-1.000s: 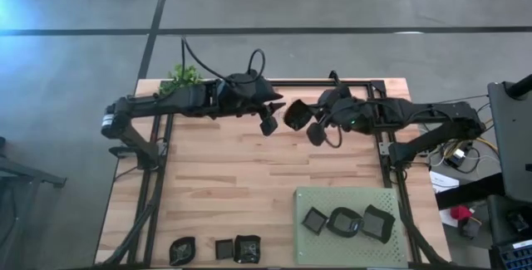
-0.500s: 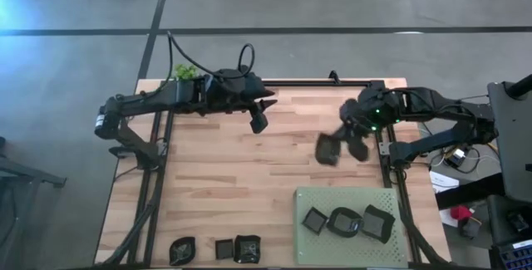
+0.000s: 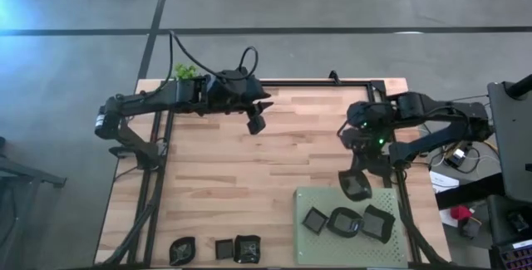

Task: Pick & Place Mini shaped plates
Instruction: Stack the leaf-shaped plate on the stacked leaf-shaped plates on the shelf

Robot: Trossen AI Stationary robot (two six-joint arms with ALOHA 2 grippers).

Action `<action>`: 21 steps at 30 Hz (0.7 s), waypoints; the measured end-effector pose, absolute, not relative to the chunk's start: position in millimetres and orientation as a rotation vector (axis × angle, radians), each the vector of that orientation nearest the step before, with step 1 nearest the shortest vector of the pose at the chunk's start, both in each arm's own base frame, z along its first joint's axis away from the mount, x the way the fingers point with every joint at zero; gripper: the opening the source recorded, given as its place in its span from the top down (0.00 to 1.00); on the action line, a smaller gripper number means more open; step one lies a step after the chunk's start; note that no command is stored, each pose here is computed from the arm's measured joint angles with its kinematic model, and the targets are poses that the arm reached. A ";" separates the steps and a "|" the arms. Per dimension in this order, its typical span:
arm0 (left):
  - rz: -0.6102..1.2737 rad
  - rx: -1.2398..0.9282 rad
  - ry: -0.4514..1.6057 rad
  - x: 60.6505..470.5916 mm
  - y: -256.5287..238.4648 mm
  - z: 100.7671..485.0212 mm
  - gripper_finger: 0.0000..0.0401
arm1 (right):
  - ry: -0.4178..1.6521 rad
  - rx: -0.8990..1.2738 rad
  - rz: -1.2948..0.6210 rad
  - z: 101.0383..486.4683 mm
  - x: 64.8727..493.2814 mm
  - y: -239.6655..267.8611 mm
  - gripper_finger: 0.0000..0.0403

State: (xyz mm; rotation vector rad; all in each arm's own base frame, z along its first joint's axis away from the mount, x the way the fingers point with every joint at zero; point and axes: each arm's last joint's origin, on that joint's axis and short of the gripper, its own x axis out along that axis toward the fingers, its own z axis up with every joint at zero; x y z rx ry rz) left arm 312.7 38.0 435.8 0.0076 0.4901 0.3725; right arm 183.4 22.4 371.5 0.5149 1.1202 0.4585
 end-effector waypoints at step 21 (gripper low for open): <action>0.379 -0.011 0.513 311.4 38.1 433.5 0.74 | 1.330 0.339 0.681 324.6 237.2 64.2 0.98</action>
